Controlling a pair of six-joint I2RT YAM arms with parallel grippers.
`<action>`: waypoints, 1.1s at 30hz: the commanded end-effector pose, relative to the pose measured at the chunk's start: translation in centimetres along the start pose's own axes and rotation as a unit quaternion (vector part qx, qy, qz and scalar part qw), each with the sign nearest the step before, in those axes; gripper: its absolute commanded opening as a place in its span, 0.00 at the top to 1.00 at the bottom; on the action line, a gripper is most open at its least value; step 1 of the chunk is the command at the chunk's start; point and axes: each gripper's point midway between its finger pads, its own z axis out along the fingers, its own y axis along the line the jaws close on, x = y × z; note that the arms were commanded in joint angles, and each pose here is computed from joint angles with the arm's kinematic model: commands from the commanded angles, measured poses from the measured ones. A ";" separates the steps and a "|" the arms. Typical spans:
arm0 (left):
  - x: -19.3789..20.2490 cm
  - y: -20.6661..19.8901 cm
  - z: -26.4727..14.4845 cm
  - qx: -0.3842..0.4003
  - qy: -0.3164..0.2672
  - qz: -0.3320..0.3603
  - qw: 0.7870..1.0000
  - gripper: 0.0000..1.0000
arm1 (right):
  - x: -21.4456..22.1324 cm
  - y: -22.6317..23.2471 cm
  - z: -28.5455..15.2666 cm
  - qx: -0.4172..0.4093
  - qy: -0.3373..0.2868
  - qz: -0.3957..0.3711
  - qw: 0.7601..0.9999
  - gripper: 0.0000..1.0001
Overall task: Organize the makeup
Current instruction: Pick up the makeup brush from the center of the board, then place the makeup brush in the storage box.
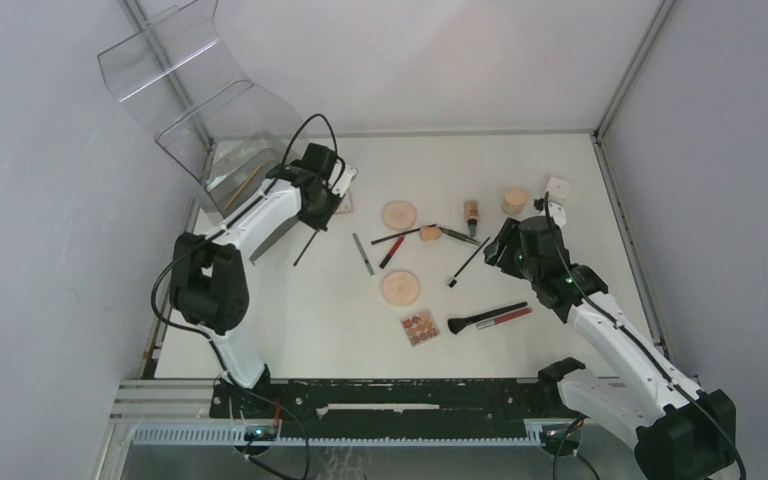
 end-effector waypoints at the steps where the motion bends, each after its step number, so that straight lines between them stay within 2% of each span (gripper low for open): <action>1: -1.6 2.1 -4.1 -0.050 -0.031 0.001 0.998 1.00 | -1.6 0.2 -0.4 -0.009 -0.033 0.002 0.999 0.35; 7: -3.1 5.8 -9.0 -0.123 -0.050 0.015 0.991 1.00 | -1.8 0.0 -0.3 -0.005 -0.035 0.005 0.999 0.35; 13: -3.8 9.3 -12.0 -0.186 -0.046 0.018 0.981 1.00 | -1.8 0.4 -0.1 -0.015 -0.032 0.005 0.999 0.35; 22: -5.3 14.3 -13.0 -0.263 -0.033 0.025 0.964 1.00 | -2.0 -0.2 0.1 -0.005 -0.034 0.005 0.999 0.35; 28: -6.2 17.8 -11.6 -0.339 0.006 0.052 0.939 1.00 | -2.1 -0.4 0.2 -0.002 -0.033 0.006 0.999 0.35; 31: -6.3 18.9 -10.4 -0.361 0.025 0.049 0.931 0.75 | -2.2 -0.3 0.1 -0.004 -0.035 0.008 0.999 0.35; 33: -6.3 19.1 -10.3 -0.365 0.021 0.036 0.930 0.67 | -2.3 -0.4 0.0 -0.004 -0.037 0.010 0.999 0.35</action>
